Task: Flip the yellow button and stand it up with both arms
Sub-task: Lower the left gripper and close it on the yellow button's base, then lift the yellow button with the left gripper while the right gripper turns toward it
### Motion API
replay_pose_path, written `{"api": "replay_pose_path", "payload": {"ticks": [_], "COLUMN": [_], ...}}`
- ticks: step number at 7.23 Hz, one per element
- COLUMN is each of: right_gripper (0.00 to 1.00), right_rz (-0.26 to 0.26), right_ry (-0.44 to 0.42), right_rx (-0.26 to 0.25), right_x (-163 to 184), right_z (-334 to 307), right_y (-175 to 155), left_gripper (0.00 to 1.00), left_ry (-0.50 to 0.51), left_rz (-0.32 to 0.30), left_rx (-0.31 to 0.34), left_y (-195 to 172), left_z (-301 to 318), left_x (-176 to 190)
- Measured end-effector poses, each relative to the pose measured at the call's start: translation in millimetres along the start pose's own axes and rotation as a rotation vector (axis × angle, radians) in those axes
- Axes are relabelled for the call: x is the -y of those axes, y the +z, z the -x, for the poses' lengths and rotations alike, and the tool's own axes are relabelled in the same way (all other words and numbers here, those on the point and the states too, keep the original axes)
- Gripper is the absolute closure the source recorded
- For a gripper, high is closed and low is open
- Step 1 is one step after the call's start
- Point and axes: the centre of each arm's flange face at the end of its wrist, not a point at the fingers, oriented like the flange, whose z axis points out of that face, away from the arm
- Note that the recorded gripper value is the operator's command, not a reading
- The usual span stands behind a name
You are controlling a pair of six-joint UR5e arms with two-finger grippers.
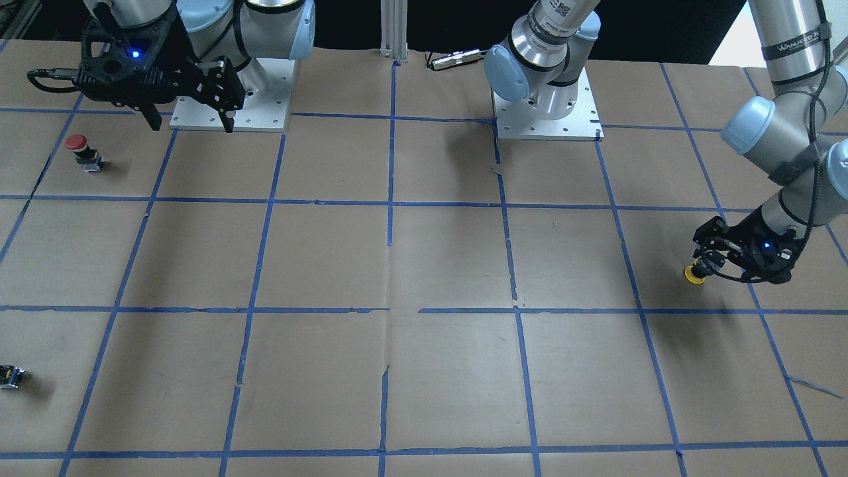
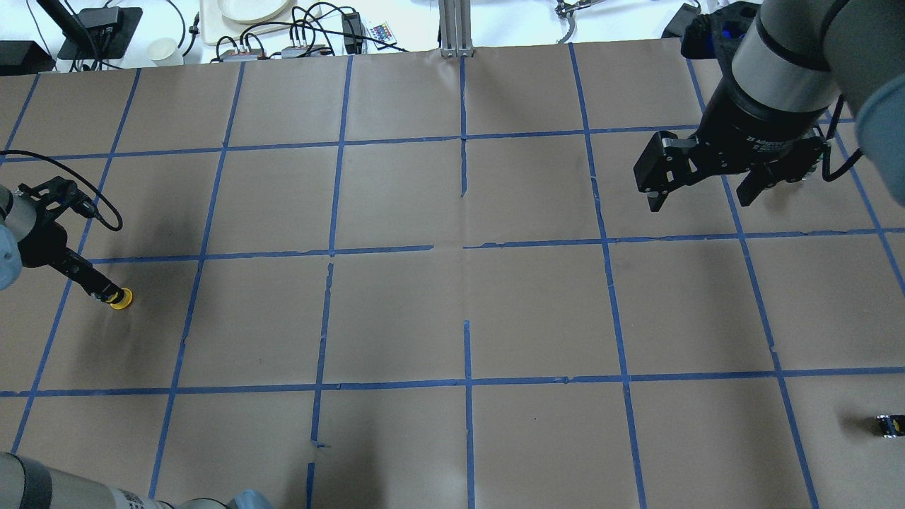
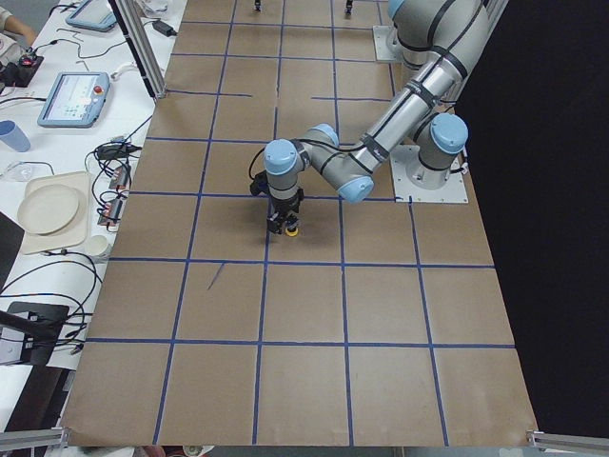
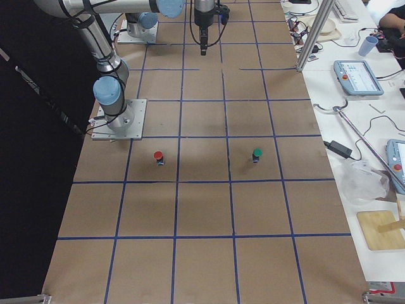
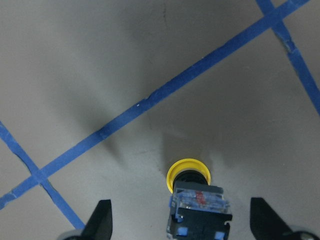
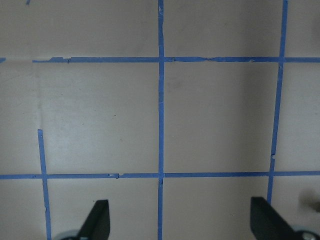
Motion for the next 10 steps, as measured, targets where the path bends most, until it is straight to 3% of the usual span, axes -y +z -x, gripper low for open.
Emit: {"api": "replay_pose_path", "payload": {"ticks": [7,8,10], "right_gripper": [0.0,0.0,0.0], "right_rz": [-0.036,-0.055,-0.064], "right_ry": [0.007,0.007,0.01], "right_rx": [0.011,0.008,0.0], "right_x": [6,8,10], "right_z": [-6,-6,-7], "right_y": [-4,-6,-7], "left_gripper": [0.05,0.07,0.24], "left_ry": [0.089,0.091,0.089], "left_rz": [-0.037,-0.037,-0.035], "left_rx": [-0.022,-0.019,-0.015], "left_y": [3,3,3], "left_z": [-7,-8,-8], "left_x": [-18,-19,-19]}}
